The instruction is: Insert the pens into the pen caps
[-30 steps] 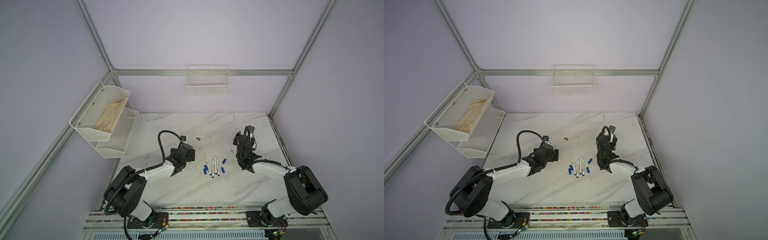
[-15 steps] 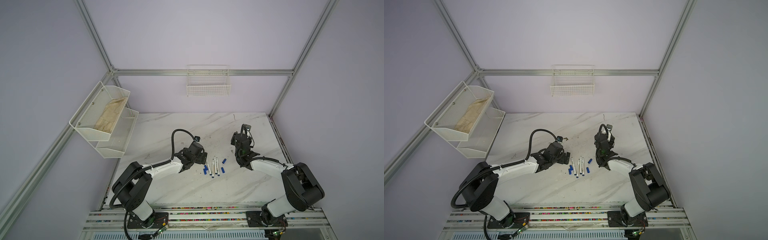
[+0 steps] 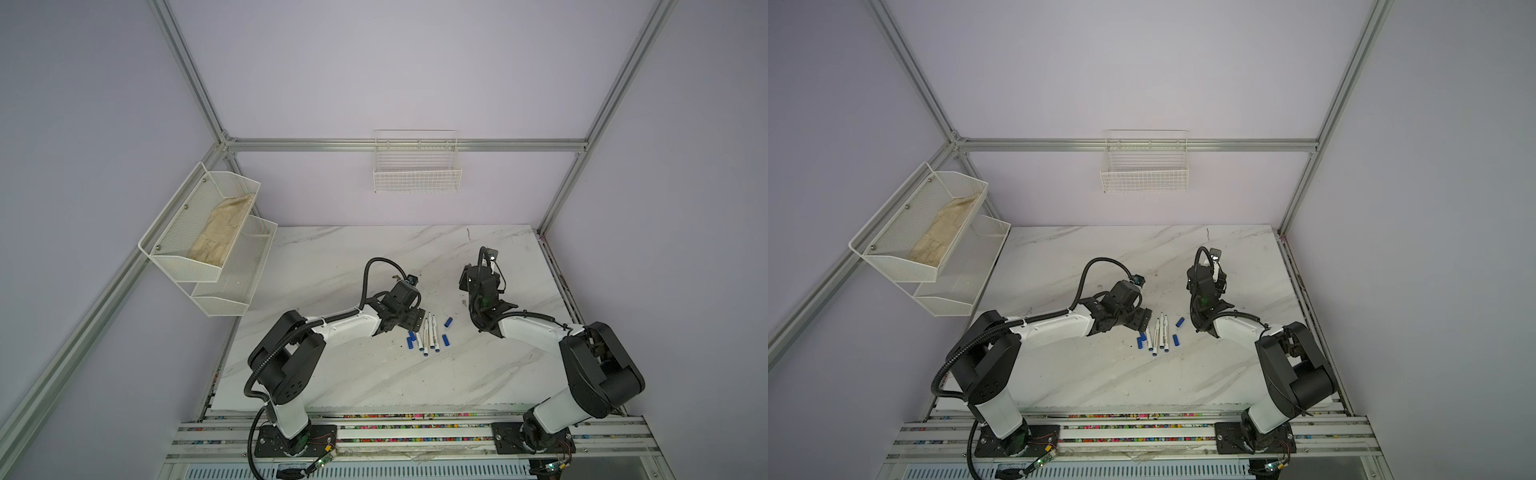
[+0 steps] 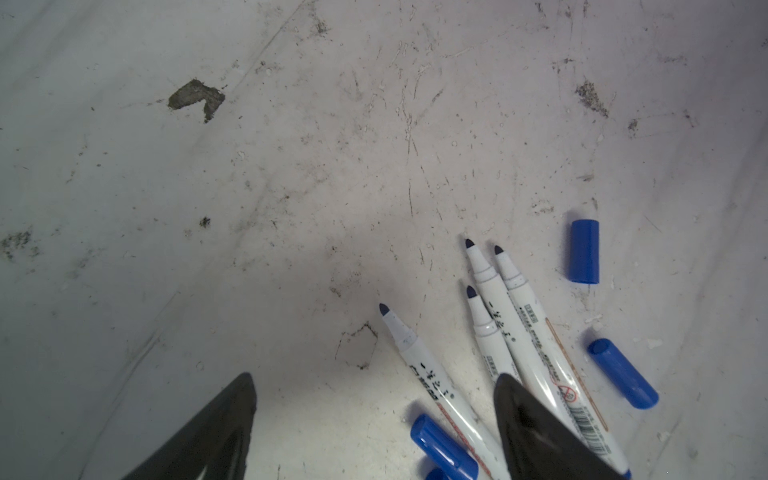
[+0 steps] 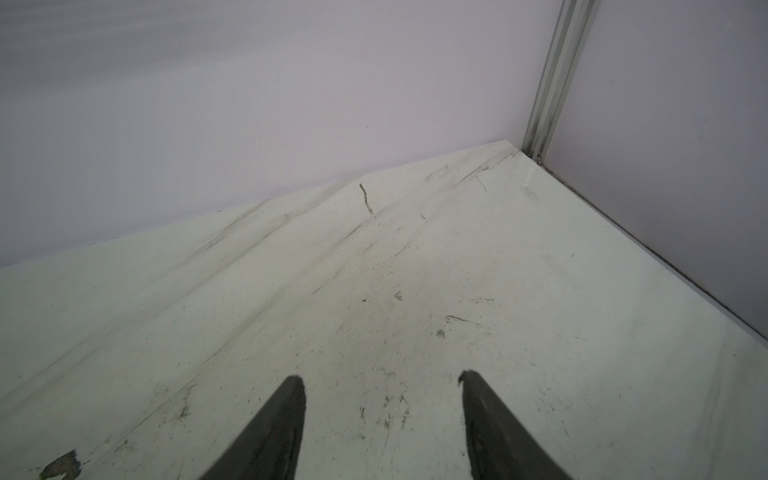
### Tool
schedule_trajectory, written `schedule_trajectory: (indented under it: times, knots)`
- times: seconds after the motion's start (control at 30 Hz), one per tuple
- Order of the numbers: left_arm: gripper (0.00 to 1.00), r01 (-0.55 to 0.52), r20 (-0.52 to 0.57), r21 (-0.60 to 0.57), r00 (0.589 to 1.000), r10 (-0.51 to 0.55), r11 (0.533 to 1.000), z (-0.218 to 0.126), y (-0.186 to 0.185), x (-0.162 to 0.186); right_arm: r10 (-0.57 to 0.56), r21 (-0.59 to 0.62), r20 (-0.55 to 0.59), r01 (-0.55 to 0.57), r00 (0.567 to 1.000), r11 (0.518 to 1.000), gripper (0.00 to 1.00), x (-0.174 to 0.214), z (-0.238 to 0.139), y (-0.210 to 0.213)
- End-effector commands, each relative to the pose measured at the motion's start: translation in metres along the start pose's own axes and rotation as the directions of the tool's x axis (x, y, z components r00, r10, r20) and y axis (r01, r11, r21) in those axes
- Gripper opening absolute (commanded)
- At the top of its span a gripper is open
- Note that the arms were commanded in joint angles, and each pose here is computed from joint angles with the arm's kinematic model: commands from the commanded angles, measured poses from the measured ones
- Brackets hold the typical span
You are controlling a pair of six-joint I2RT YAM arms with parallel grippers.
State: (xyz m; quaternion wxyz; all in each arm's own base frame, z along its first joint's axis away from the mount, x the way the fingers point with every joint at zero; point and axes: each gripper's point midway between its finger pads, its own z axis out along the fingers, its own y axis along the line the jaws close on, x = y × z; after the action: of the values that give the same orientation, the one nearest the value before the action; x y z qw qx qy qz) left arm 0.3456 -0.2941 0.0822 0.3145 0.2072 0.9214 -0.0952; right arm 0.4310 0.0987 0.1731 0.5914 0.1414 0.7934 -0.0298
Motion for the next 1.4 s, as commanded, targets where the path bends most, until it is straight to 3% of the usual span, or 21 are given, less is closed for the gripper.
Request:
schedule_trajectory:
  times: [0.0,0.6,1.37]
  knots:
    - [0.81,-0.030,0.047,0.059,0.999,0.027,0.998,-0.010,-0.019,-0.038,0.009,0.004,-0.007,-0.008,1.000,1.000,0.62,-0.002,0.001,0.002]
    - [0.58,-0.056,-0.136,0.057,0.989,0.064,0.997,0.019,-0.026,-0.018,0.008,-0.003,-0.011,-0.008,1.000,1.000,0.62,-0.004,0.000,0.003]
    - [0.40,-0.083,-0.195,0.144,0.975,0.111,0.986,0.029,-0.042,-0.005,-0.004,0.044,-0.008,0.004,1.000,0.999,0.62,-0.001,0.002,-0.005]
